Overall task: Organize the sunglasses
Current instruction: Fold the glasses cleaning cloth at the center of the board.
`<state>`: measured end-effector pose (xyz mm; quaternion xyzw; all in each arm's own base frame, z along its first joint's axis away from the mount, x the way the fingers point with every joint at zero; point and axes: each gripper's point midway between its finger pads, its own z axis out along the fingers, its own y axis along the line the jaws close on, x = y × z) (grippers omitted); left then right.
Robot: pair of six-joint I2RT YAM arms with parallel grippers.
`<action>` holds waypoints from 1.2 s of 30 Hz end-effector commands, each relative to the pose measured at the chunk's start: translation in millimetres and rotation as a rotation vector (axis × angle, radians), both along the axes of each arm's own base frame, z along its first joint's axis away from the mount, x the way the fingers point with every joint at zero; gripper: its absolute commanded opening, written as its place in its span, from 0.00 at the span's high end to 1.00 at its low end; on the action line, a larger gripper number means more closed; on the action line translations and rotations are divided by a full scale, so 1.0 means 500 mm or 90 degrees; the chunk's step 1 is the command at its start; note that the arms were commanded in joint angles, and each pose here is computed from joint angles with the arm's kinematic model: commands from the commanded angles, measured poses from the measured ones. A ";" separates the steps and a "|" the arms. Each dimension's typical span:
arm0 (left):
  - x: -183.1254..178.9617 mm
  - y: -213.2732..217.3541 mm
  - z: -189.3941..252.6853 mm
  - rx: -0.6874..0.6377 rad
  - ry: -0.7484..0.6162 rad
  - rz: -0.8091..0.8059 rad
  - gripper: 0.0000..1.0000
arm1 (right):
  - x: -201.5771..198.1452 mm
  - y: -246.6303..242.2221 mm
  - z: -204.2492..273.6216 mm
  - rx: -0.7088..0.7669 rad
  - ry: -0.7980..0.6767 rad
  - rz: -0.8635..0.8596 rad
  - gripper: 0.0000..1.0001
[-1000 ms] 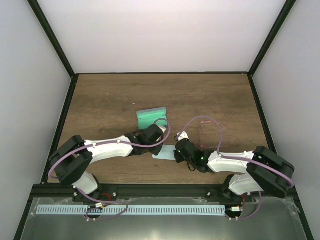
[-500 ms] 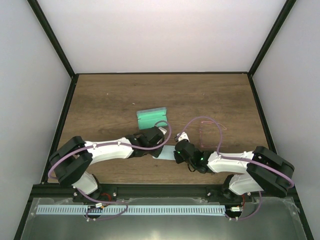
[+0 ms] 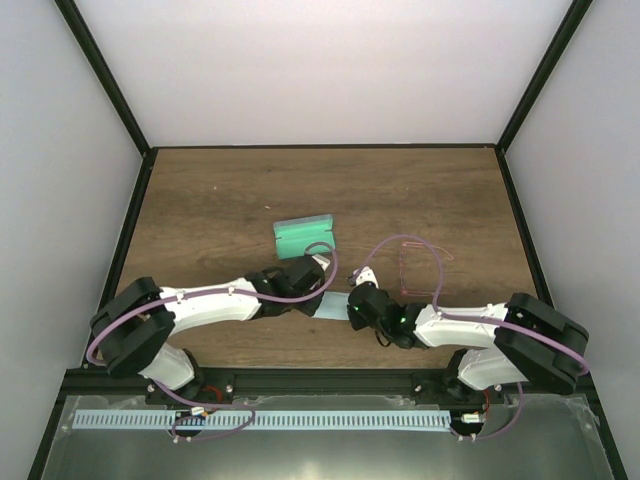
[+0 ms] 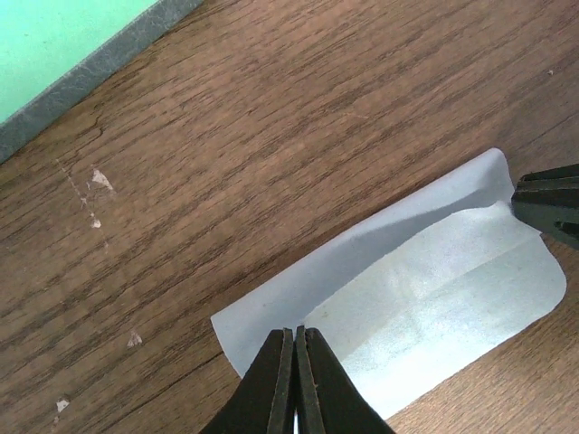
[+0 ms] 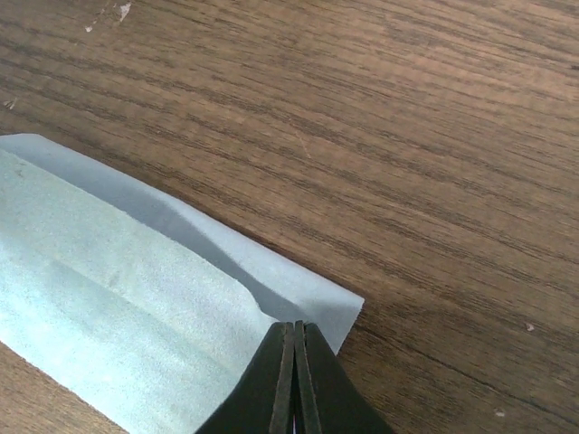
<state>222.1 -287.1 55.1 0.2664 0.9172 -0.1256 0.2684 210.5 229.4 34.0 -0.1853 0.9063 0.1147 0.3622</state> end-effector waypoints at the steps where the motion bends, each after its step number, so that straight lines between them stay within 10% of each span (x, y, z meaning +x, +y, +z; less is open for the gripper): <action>1: -0.008 -0.001 0.001 -0.010 0.002 0.003 0.95 | 0.001 -0.005 0.013 0.003 -0.014 -0.016 0.99; 36: -0.023 0.011 -0.045 0.010 0.015 0.003 0.95 | -0.006 -0.004 -0.003 -0.016 -0.005 -0.015 0.98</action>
